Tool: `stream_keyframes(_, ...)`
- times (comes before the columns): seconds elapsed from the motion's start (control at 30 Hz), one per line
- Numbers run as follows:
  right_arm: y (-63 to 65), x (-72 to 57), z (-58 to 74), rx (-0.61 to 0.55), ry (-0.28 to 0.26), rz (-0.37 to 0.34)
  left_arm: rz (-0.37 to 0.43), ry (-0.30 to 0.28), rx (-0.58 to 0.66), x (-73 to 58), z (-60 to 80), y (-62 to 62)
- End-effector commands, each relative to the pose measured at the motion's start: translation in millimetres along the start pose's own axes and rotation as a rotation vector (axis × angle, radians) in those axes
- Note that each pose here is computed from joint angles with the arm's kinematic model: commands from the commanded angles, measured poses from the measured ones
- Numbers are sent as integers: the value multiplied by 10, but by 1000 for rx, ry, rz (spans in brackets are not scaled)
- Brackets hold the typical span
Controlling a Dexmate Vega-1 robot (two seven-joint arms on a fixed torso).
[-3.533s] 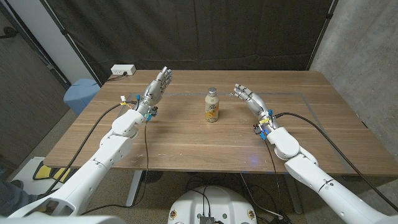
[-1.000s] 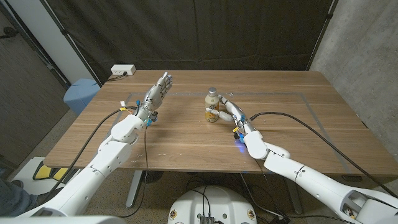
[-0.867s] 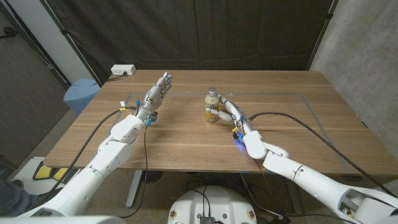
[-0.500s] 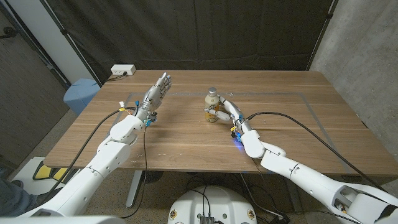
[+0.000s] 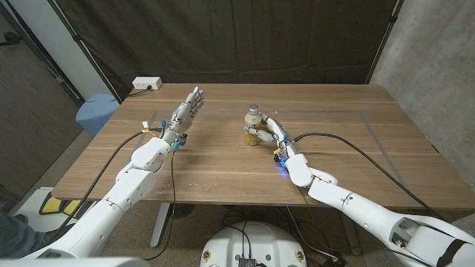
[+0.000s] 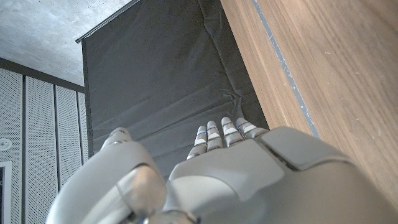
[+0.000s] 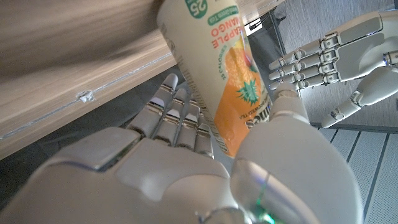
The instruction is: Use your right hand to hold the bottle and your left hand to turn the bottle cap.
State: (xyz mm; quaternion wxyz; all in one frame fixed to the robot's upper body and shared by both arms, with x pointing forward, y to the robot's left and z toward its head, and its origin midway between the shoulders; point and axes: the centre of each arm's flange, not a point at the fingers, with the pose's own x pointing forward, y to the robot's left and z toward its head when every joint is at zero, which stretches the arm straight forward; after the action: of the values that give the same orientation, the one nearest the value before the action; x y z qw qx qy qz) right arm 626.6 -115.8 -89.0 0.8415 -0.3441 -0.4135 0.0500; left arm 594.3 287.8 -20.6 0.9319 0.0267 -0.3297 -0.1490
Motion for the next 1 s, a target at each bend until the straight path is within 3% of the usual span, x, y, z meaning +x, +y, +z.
stream_keyframes(0.03,10,28,1,-13,10,-40,5,-3,-1,13,-2,1)
stream_keyframes(0.33,-13,-17,-3,-2,-28,-130,7,-5,-1,11,-5,4)
stream_keyframes(0.67,-126,-68,37,-5,-26,-142,18,-20,14,-1,30,11)
stream_keyframes(1.0,-280,-150,72,-4,-1,-113,10,-25,149,-22,195,29)
